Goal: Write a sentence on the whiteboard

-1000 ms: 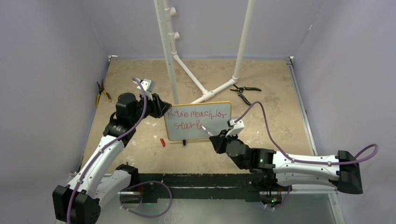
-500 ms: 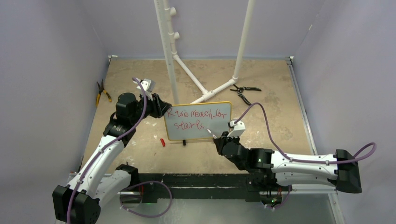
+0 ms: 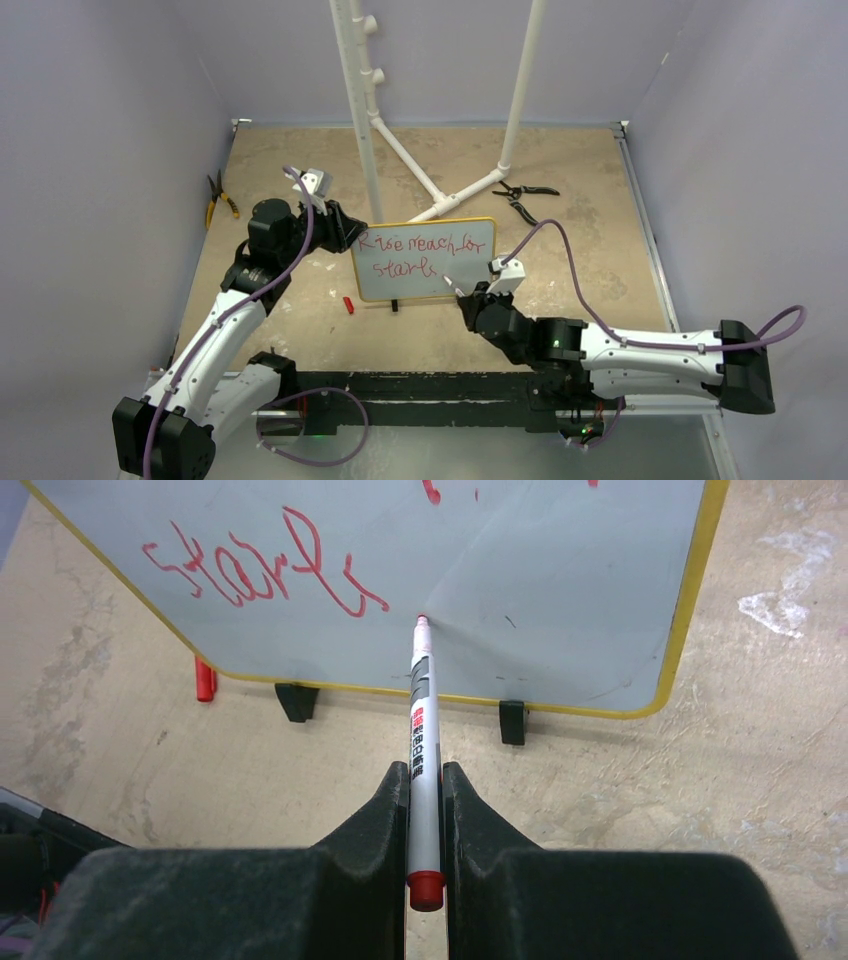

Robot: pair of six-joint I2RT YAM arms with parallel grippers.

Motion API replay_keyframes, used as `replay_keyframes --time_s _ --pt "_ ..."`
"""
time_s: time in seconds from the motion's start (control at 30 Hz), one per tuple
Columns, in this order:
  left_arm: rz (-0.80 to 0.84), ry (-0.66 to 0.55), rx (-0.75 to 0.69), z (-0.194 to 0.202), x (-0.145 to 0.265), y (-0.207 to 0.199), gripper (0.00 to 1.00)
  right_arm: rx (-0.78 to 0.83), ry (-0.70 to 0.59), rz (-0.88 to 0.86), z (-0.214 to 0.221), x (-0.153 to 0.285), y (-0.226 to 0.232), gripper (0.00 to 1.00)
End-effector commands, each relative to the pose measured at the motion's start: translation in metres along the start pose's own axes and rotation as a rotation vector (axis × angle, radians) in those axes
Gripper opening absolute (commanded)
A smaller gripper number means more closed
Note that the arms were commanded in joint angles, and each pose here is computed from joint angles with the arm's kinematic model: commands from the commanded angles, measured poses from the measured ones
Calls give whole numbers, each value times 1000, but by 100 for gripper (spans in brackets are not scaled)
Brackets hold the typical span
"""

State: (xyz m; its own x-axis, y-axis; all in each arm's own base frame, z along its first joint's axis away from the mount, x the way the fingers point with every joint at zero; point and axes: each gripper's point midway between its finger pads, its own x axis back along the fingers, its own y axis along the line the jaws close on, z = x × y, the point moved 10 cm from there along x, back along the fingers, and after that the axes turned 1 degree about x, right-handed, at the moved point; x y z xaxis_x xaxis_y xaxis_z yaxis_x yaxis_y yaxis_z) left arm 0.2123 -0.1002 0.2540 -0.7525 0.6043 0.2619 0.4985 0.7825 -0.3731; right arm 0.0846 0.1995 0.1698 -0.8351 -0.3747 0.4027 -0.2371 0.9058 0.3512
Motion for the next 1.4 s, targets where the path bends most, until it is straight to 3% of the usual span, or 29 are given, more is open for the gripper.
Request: replay_keyframes --time_s 0.0,0.13,0.27,0.37,0.47,0.57,0.67,0.97,1.37 --pt "0 3 8 2 1 0 31 -22 -78 -67 -25 10 8 0" --pt "-62 -24 29 -1 8 0 41 -8 -130 -213 -42 26 9 0" --pt "-229 -34 130 4 22 4 52 2 -227 -317 -64 37 15 0" --pt "-395 -65 187 2 42 7 54 23 -303 -379 -76 40 22 0" --pt "-418 -110 224 -7 60 -2 55 28 -379 -385 -84 37 28 0" --pt "-353 -145 241 -19 71 -16 55 6 -477 -435 -91 34 38 0" --pt "-175 -162 238 -36 75 -36 55 -17 -548 -506 -96 31 52 0" --pt "262 -238 272 -64 87 -80 57 -77 -594 -587 -101 14 93 0" --pt "399 -209 377 -58 73 -82 63 -62 -655 -602 -117 3 126 0"
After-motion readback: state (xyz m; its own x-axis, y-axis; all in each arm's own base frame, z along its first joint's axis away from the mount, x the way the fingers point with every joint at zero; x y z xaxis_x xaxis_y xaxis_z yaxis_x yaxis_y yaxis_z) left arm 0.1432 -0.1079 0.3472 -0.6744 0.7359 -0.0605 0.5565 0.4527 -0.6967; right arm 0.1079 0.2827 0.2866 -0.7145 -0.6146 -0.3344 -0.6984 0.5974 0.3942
